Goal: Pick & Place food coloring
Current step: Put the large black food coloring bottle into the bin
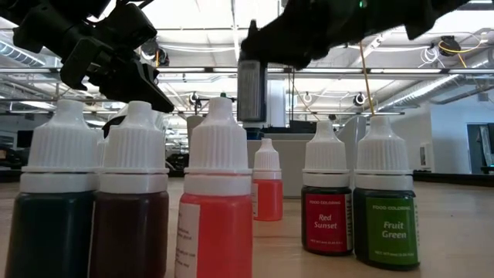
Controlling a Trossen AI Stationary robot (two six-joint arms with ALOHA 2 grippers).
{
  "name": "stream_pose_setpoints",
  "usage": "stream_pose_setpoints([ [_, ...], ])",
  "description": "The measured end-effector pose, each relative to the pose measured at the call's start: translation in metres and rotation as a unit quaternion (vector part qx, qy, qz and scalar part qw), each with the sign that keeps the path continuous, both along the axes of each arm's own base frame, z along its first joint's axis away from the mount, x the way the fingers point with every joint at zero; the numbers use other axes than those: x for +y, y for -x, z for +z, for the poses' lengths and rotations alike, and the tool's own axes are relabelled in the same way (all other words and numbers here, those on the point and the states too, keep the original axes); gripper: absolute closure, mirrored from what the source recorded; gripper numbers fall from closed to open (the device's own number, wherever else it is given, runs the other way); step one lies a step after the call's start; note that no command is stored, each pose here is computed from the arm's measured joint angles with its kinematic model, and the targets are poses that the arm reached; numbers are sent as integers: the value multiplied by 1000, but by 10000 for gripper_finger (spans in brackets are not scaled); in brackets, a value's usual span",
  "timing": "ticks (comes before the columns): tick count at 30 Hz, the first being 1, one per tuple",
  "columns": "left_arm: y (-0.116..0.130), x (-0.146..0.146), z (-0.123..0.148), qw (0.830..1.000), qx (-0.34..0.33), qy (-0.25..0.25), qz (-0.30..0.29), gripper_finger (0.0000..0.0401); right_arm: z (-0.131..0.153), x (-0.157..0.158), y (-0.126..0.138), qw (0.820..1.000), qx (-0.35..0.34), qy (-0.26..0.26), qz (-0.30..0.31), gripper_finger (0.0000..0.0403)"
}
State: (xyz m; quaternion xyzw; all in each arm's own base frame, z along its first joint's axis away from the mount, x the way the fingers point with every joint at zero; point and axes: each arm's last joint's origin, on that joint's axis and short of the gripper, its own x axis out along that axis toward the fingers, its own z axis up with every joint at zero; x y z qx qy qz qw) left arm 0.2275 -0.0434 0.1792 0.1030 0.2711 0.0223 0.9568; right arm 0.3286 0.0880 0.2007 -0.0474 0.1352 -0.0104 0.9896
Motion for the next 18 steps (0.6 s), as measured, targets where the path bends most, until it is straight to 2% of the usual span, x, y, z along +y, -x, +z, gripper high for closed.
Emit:
stream_pose_setpoints([
  [18,0,0,0,1000,-1,0,0,364,-42,-9,-13,998,51,-9,-28,290],
])
